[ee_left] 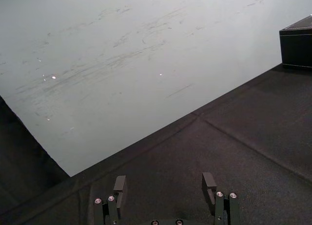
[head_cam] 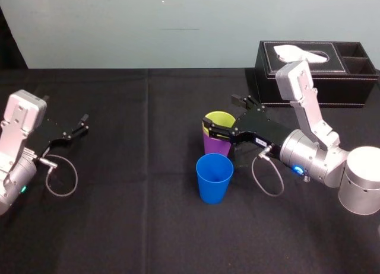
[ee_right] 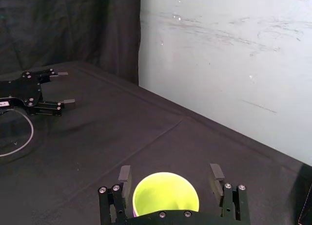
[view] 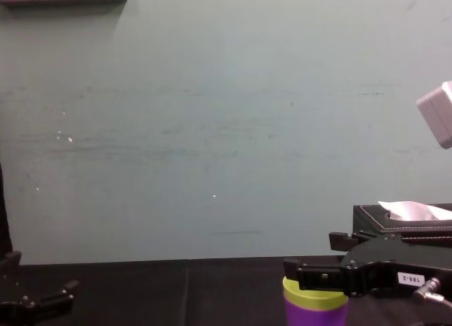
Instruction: Stack the three plastic cups sequentially using one hand.
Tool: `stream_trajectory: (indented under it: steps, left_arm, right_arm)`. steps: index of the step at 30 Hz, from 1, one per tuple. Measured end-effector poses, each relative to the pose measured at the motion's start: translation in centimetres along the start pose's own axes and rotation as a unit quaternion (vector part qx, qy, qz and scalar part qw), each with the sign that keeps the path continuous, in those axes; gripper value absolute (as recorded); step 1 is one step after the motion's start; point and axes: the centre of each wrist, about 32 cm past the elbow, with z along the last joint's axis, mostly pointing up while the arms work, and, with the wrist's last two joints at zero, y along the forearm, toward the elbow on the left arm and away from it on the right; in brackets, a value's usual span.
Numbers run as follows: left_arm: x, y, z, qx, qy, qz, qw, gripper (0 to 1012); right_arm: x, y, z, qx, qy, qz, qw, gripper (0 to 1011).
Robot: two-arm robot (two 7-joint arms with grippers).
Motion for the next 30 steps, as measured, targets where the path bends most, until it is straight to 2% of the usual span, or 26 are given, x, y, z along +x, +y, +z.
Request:
stream_trajectory:
  steps: [9, 13, 16, 19, 20, 22, 23, 27, 30]
  left_arm:
    - [0.0, 0.0, 0.0, 0.0, 0.0, 0.0, 1.0, 1012]
    - [0.0, 0.0, 0.0, 0.0, 0.0, 0.0, 1.0, 1011]
    - [0.0, 0.0, 0.0, 0.0, 0.0, 0.0, 1.0, 1012]
    - [0.0, 0.0, 0.0, 0.0, 0.0, 0.0, 1.0, 1011]
    - [0.0, 0.0, 0.0, 0.0, 0.0, 0.0, 1.0, 1011]
    - [0.0, 0.0, 0.0, 0.0, 0.0, 0.0, 1.0, 1011]
    - [0.0, 0.0, 0.0, 0.0, 0.0, 0.0, 1.0, 1011]
    - [0.0, 0.0, 0.0, 0.0, 0.0, 0.0, 1.0, 1011]
    - [0.0, 0.0, 0.0, 0.0, 0.0, 0.0, 1.0, 1011]
  right_arm:
    - [0.0, 0.0, 0.0, 0.0, 0.0, 0.0, 1.0, 1003]
    - [-0.04, -0.8, 0.5, 0.009, -0.003, 0.0, 1.0, 1003]
    - [-0.14, -2.1, 1.1, 0.015, -0.016, 0.005, 0.9997, 1003]
    - [-0.15, -3.2, 1.4, 0.016, -0.023, 0.009, 0.9996, 1003]
    - [-0.18, -4.0, 1.4, 0.014, -0.027, 0.013, 0.9995, 1003]
    - [-0.21, -4.3, 1.4, 0.015, -0.028, 0.014, 0.9994, 1003]
    - [-0.22, -5.2, 1.4, 0.014, -0.031, 0.017, 0.9993, 1003]
    - [-0.43, -7.7, 0.8, 0.011, -0.028, 0.024, 0.9993, 1003]
    - [-0.64, -8.8, 0.4, 0.009, -0.025, 0.029, 0.9992, 1003]
